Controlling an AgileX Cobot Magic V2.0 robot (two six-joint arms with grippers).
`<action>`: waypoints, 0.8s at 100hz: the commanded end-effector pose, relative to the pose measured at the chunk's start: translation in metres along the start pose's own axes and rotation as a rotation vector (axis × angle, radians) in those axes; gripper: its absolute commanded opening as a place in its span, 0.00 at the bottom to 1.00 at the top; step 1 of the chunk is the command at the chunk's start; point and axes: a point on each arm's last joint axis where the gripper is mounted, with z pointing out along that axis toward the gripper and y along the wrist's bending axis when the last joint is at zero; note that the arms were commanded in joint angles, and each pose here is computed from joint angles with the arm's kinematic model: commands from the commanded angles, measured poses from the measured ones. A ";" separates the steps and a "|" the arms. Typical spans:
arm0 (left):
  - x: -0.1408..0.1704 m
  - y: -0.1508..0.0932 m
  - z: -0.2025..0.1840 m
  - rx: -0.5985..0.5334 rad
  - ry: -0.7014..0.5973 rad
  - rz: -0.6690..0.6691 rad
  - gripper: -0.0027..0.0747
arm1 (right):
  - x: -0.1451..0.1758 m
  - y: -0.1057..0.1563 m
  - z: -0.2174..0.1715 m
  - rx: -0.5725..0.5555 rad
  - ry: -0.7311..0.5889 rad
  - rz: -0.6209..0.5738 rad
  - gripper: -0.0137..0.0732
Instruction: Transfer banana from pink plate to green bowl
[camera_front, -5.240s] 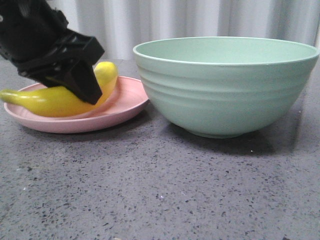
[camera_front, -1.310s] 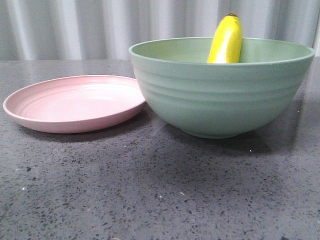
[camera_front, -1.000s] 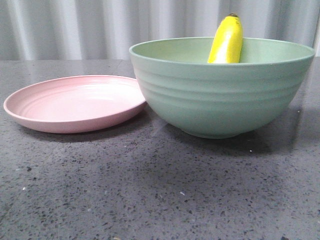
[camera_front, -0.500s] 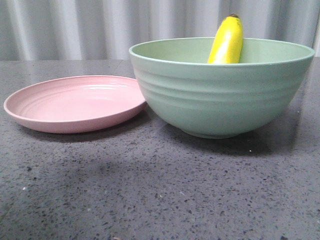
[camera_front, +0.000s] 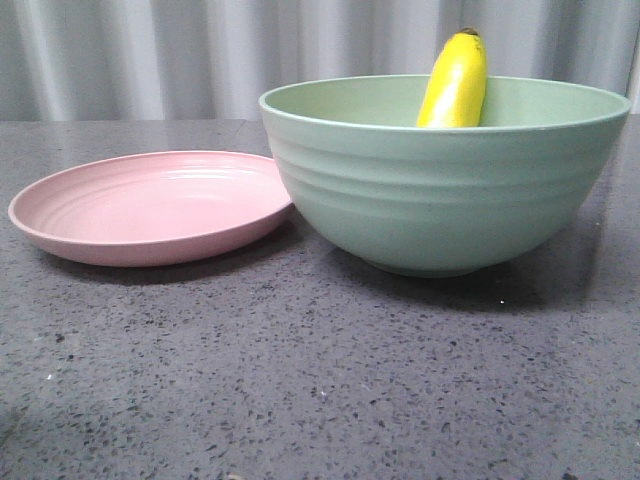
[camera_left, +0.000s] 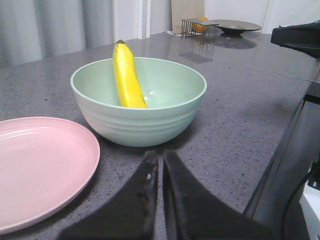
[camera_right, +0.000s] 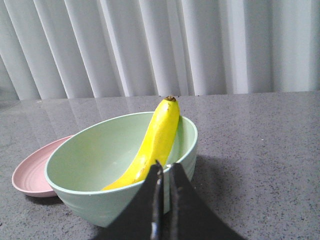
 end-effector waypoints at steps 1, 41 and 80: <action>-0.015 0.000 -0.003 -0.004 -0.108 -0.008 0.01 | -0.013 0.001 -0.001 0.003 -0.091 -0.011 0.08; -0.012 0.000 -0.002 -0.005 -0.098 -0.009 0.01 | -0.013 0.001 -0.001 0.003 -0.089 -0.011 0.08; 0.024 0.024 -0.009 -0.251 -0.373 0.130 0.01 | -0.013 0.001 -0.001 0.003 -0.089 -0.011 0.08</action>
